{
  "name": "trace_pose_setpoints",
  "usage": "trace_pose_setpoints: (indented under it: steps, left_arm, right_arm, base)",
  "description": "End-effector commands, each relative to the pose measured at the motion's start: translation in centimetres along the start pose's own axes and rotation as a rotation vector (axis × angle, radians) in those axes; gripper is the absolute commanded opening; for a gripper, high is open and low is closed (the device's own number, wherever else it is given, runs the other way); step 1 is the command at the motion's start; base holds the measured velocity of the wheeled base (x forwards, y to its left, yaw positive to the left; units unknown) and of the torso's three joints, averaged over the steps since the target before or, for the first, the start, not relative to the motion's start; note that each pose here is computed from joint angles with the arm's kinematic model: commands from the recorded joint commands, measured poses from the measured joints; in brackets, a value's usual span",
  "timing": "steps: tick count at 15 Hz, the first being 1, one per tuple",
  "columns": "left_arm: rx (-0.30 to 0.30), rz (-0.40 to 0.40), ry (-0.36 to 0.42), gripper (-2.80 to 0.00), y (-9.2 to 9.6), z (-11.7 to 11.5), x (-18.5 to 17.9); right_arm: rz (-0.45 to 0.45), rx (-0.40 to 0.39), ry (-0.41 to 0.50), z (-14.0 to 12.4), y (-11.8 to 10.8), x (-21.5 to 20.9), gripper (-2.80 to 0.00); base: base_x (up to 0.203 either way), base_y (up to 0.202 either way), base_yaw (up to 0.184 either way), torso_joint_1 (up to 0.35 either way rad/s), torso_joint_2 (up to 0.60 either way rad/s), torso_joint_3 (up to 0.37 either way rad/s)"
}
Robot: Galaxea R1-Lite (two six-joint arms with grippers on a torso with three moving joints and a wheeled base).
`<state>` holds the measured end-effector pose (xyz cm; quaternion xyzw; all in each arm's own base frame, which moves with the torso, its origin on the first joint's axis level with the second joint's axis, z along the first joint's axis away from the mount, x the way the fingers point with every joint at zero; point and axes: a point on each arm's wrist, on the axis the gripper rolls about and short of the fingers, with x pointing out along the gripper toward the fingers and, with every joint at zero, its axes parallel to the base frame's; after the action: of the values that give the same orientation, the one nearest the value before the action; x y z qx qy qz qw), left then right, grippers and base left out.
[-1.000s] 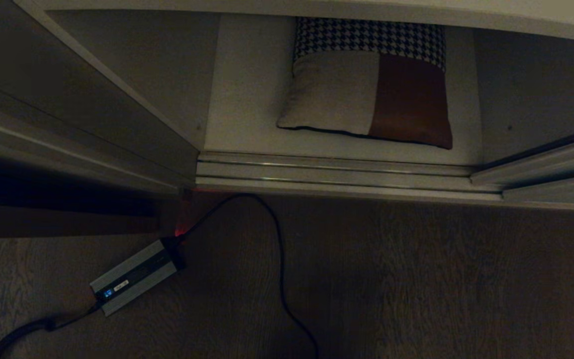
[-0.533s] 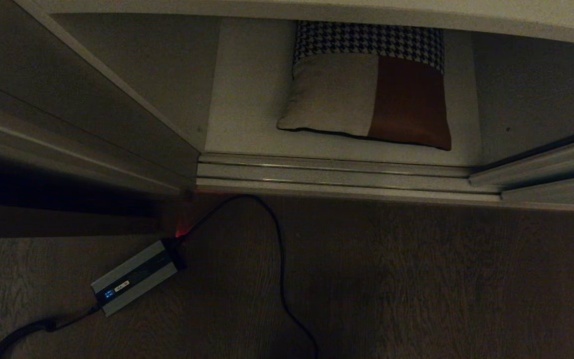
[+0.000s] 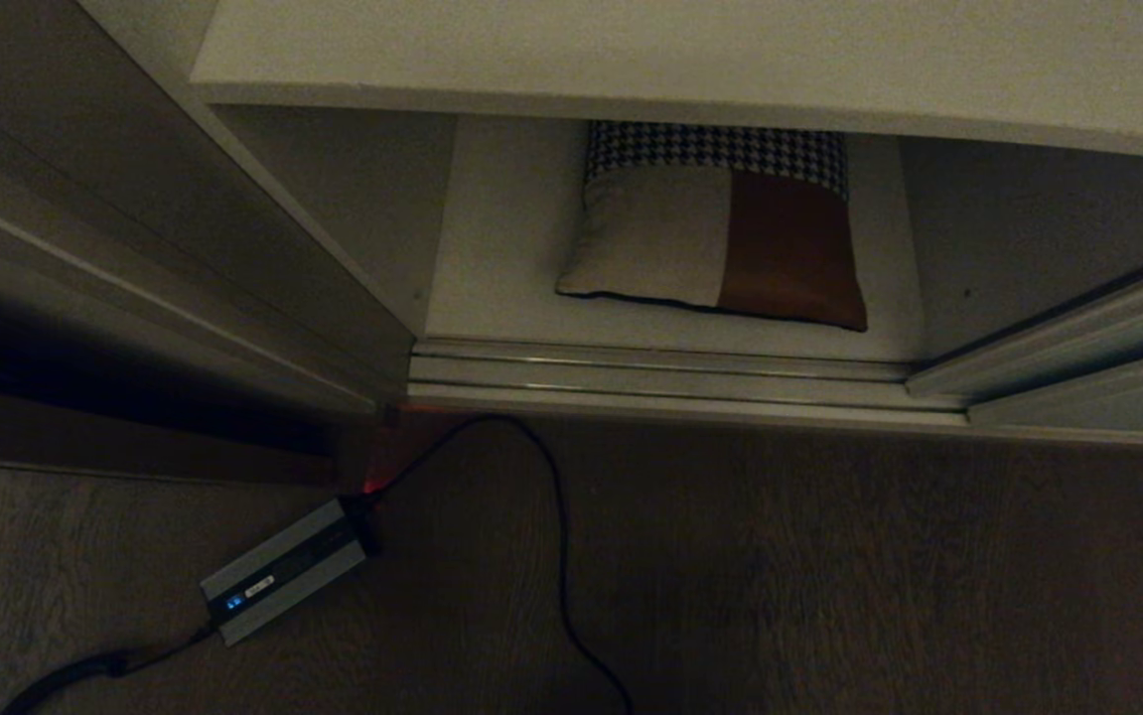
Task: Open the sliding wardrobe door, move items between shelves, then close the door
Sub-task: Close the door
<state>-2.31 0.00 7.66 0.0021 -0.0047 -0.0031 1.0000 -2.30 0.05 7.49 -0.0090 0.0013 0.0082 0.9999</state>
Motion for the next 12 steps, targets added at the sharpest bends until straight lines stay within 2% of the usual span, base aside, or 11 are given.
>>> trace_pose_setpoints:
  steps: [1, 12]
  left_arm:
    - [0.0, 0.0, 0.0, -2.8, 0.0, 0.02, 0.0]
    - [-0.012, 0.0, 0.005, -2.8, 0.0, 0.05, -0.04]
  right_arm:
    - [0.001, 0.0, 0.006, -0.11, 0.0, 0.05, -2.8]
    - [0.001, 0.0, 0.003, -0.08, 0.0, 0.03, -2.8]
  base:
    - [0.0, 0.0, 0.0, 0.003, 0.0, 0.209]
    - [0.0, 0.0, 0.0, 0.001, 0.0, 0.203]
